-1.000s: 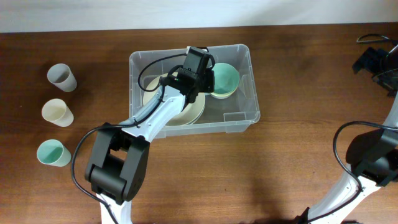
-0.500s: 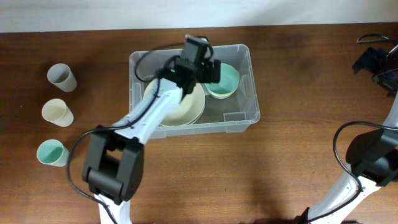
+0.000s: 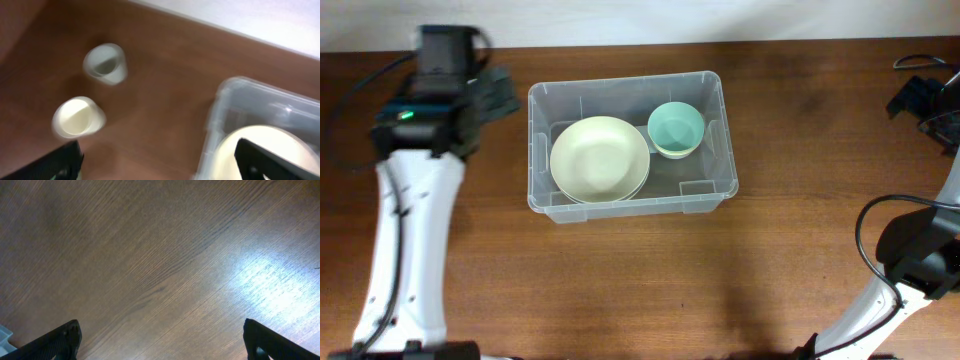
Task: Pack container
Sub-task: 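Move the left gripper to the cream cup and grasp it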
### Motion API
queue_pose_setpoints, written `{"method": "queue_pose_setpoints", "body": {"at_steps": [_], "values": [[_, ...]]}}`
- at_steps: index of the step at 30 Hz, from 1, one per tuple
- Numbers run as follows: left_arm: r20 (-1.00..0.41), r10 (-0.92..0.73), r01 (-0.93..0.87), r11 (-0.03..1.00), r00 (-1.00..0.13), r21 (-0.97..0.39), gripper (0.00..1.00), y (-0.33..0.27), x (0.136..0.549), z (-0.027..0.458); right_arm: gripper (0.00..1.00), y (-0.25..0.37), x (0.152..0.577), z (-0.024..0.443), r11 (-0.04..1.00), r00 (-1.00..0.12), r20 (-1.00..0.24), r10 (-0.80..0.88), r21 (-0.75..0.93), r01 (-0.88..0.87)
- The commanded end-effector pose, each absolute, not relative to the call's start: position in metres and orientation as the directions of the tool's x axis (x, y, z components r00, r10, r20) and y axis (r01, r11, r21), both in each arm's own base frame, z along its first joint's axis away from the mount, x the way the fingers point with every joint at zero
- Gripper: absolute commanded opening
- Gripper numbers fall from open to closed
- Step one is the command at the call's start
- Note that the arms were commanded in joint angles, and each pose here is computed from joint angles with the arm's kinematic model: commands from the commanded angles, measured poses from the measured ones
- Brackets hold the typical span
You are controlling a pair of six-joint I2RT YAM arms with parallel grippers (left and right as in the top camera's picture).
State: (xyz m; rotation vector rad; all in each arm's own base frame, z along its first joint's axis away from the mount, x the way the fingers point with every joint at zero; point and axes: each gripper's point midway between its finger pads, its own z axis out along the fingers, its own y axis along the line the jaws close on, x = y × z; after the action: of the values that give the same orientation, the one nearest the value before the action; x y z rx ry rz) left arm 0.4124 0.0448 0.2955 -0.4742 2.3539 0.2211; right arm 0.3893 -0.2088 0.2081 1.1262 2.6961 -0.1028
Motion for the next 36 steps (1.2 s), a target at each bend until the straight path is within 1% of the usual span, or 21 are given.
{"method": "queue_pose_setpoints", "body": {"at_steps": [1, 3, 7, 11, 16, 20, 28, 36], "values": [[-0.618, -0.266, -0.415, 0.904, -0.740, 0.108, 0.97, 0.079, 0.399, 0.278, 0.99, -0.213, 0.387, 0.206, 0.698, -0.679, -0.223, 0.699, 0.007, 0.716], [-0.582, -0.286, -0.432, 0.893, -0.761, 0.126, 0.97, 0.093, 0.397, 0.264, 0.99, -0.213, 0.387, 0.206, 0.698, -0.679, -0.223, 0.699, 0.007, 0.716], [-0.519, -0.337, -0.448, 0.888, -0.785, 0.102, 0.97, 0.108, 0.404, 0.236, 0.99, -0.213, 0.387, 0.206, 0.698, -0.679, -0.223, 0.699, 0.007, 0.716], [-0.433, -0.378, -0.463, 0.879, -0.818, 0.108, 0.97, 0.123, 0.405, 0.202, 0.99, -0.213, 0.387, 0.206, 0.698, -0.679, -0.223, 0.699, 0.007, 0.716], [-0.300, -0.430, -0.462, 0.886, -0.852, 0.043, 0.96, 0.135, 0.406, 0.153, 0.99, -0.213, 0.387, 0.206, 0.698, -0.679, -0.223, 0.699, 0.007, 0.716], [-0.236, -0.450, -0.469, 0.883, -0.861, 0.031, 0.96, 0.144, 0.404, 0.128, 0.99, -0.213, 0.387, 0.206, 0.698, -0.679, -0.223, 0.699, 0.007, 0.716], [-0.167, -0.442, -0.455, 0.889, -0.881, 0.052, 0.96, 0.154, 0.406, 0.090, 0.99, -0.213, 0.387, 0.206, 0.698, -0.679, -0.223, 0.699, 0.007, 0.716], [-0.192, -0.418, -0.435, 0.899, -0.888, 0.054, 0.96, 0.159, 0.420, 0.077, 0.99, -0.213, 0.387, 0.206, 0.698, -0.679, -0.223, 0.699, 0.007, 0.716]]}}
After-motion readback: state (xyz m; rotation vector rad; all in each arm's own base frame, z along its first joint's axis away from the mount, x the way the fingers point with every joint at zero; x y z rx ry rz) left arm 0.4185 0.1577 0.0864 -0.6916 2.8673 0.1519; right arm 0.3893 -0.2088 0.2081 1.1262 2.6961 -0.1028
